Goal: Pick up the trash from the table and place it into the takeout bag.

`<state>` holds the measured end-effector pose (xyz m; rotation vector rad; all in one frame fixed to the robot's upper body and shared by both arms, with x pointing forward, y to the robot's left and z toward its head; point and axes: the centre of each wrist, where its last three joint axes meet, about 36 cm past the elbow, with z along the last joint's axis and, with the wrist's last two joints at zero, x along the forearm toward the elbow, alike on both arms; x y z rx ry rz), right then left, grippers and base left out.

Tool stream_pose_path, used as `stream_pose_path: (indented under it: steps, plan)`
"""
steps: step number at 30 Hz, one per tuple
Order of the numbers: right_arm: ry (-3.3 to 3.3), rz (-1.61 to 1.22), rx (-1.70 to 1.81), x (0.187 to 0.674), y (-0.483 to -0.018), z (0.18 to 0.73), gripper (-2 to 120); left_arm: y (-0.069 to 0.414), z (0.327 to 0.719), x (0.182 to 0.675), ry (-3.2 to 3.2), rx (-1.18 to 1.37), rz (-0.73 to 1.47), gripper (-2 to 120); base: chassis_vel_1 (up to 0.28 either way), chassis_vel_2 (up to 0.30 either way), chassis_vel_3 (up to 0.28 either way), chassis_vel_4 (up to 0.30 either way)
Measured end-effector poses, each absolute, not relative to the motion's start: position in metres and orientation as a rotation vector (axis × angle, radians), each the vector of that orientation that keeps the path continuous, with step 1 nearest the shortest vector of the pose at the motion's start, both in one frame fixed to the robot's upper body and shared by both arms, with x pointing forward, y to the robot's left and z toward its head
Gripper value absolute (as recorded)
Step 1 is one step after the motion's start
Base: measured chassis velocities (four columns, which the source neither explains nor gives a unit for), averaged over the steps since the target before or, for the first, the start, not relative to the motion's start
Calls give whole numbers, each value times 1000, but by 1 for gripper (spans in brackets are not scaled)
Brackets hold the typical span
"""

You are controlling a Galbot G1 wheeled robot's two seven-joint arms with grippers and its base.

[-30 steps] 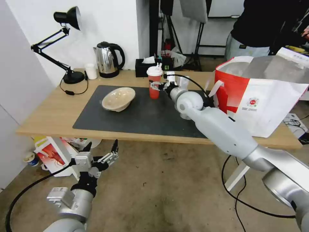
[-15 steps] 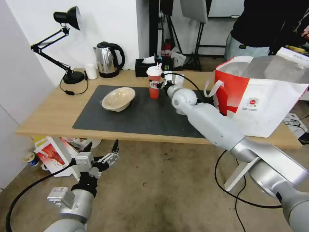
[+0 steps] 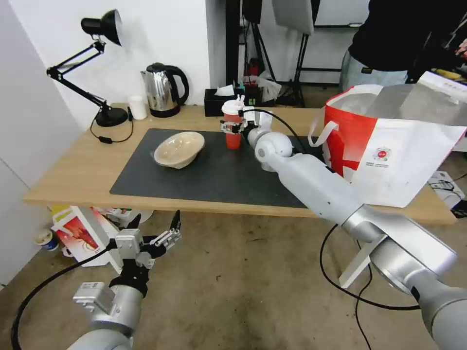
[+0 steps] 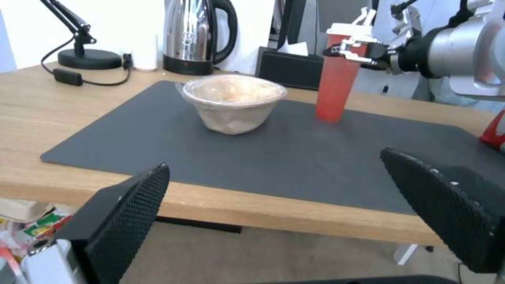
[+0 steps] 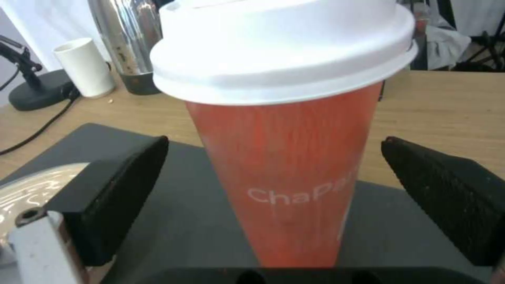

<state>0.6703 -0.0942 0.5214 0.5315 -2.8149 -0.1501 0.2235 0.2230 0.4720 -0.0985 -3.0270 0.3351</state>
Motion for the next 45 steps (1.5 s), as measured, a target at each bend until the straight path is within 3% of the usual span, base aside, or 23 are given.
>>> stream_pose_path:
  steps: [13,17,19,21,24,43,45]
  plan:
    - [-2790,-183,559,683,-91,519,98,224,474,223,-3033,-98,337,100,0,0,0,0]
    - [-2784,-202,564,688,-92,516,87,223,474,223,-3033,-98,338,100,0,0,0,0]
    - [-2781,-212,570,690,-94,513,75,223,473,223,-3032,-99,341,100,0,0,0,0]
    - [-2779,-213,571,690,-94,512,73,223,473,223,-3032,-100,341,100,0,0,0,0]
    - [-2779,-211,570,689,-97,510,58,223,473,223,-3033,-100,342,100,0,0,0,0]
    - [-2856,-253,577,672,-140,550,12,221,473,223,-3034,-97,350,100,0,0,0,0]
    - [-2858,-255,578,670,-142,552,12,221,474,223,-3034,-97,350,100,0,0,0,0]
